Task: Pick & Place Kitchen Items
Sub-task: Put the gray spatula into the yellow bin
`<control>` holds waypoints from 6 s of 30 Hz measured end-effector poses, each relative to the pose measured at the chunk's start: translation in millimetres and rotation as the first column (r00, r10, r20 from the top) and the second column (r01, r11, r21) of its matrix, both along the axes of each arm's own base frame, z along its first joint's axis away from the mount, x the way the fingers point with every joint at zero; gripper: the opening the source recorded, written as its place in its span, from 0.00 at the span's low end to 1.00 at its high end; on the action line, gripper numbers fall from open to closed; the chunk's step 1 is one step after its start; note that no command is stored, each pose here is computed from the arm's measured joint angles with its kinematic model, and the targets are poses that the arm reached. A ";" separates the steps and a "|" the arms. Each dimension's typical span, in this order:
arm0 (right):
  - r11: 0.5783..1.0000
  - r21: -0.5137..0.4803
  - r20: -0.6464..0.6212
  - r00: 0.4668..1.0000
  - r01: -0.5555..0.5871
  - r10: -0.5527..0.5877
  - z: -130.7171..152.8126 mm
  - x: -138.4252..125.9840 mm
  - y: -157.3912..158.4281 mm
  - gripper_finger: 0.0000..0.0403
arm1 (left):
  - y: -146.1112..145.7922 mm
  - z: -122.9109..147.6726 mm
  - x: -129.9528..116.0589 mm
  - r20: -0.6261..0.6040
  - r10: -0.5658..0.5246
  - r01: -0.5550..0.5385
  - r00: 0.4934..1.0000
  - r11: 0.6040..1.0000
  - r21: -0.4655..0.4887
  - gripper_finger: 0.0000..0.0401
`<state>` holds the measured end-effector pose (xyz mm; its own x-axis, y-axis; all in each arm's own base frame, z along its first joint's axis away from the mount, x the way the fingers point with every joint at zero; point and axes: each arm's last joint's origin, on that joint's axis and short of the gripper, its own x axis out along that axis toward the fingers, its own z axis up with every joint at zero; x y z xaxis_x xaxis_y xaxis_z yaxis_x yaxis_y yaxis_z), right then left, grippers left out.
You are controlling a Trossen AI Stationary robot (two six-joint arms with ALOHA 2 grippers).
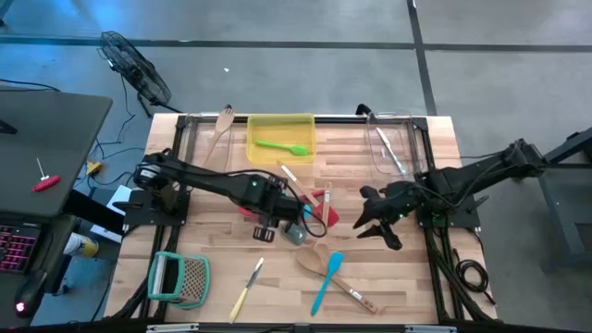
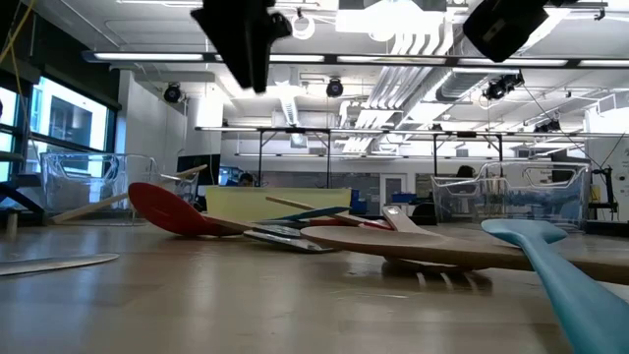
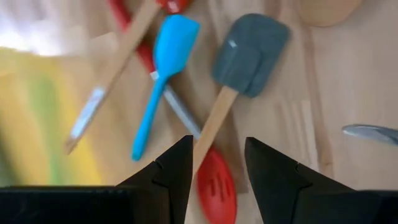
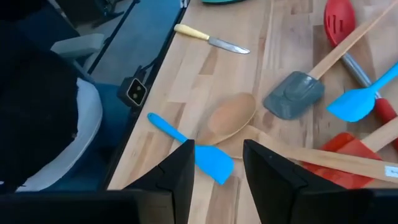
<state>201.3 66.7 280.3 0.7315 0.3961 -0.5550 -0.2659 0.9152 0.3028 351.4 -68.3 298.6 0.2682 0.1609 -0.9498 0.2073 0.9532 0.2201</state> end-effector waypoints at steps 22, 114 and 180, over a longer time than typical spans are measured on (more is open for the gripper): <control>0.992 -0.123 0.127 0.991 -0.018 0.034 5.6 -0.5 13.1 0.32 | 46.0 -92.5 0.9 -0.036 -0.134 0.125 0.990 0.975 -0.186 0.35; 0.988 -0.152 0.161 0.987 0.010 0.015 7.4 1.0 12.4 0.32 | 44.3 -137.9 19.4 -0.206 -0.153 0.132 0.967 0.985 -0.113 0.17; 0.990 -0.139 0.159 0.987 0.036 -0.014 7.7 1.3 12.0 0.32 | 17.9 17.7 21.2 -0.209 -0.110 0.142 0.972 0.979 0.144 0.17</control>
<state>202.6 78.8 288.0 0.8230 0.3026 -0.4808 -0.2763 0.9527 0.1265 372.6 -50.4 316.3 0.1045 0.2896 -0.9514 0.3782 0.8732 0.3073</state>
